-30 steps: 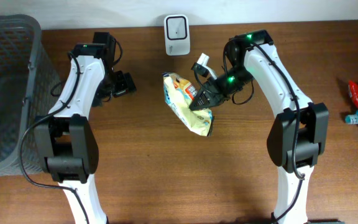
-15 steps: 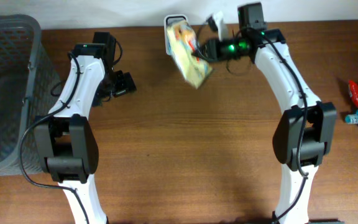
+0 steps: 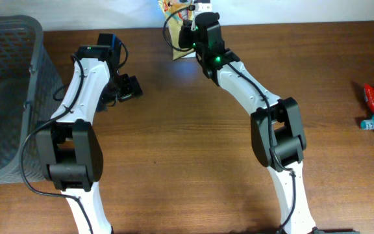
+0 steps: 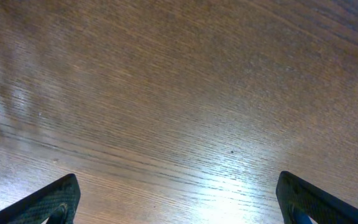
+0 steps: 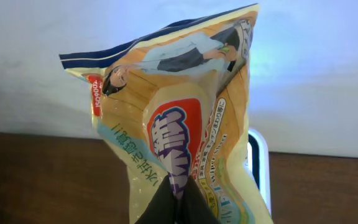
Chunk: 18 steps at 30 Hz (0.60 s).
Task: Scan the item barcode
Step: 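Hold the wet-wipes pack over the scanner, then carry the wet-wipes pack right and drop it beside the other items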
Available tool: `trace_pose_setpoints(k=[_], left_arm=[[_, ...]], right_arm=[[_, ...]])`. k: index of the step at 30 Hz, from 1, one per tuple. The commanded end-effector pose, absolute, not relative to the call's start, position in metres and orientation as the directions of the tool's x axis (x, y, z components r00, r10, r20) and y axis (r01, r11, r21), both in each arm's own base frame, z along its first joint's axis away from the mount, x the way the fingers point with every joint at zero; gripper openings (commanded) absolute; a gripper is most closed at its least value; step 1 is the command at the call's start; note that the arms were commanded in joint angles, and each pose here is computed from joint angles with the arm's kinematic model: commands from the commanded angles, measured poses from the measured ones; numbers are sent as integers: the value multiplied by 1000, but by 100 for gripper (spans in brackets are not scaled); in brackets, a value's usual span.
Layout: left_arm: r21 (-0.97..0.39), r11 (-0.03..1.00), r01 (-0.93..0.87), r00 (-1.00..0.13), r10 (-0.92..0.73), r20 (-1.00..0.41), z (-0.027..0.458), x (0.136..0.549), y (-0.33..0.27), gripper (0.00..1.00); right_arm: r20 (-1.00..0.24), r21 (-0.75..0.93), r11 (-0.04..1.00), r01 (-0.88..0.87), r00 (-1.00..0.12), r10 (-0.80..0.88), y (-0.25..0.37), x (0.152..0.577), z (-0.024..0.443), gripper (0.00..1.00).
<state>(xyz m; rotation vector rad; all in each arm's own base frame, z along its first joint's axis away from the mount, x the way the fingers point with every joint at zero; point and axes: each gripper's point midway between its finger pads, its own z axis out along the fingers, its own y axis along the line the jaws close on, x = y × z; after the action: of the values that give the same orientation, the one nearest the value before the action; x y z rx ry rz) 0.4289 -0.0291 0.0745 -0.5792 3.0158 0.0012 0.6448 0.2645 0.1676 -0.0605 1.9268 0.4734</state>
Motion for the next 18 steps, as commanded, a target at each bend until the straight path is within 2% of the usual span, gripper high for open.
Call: trace_pose_setpoints(k=[1,6,7,9,14,18], left_arm=[[-8,926,-378,-923,-378,-66,72,429,-28,99],[-8,926,-378,-923,-378,-66,72,429,-28,99],[-7,926,-378,-923,-378,-66,72,429,-28,99],[-8,926,-378,-923,-378,-66,72,429,-28,99],[-8,926,-378,-923,-378,-66,72,429,-28,99],[-7,926,-378,-923,-378,-66,72,429,-28,99]], right_arm=[[-918,304,919,-249,-335,213,260,650,198,4],[-925,313,912,-265,-302,230,258,654,216,4],[-912,373,878,-302,-295,286,266,653,227,4],[-912,384,869,-312,-278,303,268,653,232,4],[-901,396,838,-376,-336,275,285,651,204,4],[-908,376,844,-382,-332,254,285,651,202,4]])
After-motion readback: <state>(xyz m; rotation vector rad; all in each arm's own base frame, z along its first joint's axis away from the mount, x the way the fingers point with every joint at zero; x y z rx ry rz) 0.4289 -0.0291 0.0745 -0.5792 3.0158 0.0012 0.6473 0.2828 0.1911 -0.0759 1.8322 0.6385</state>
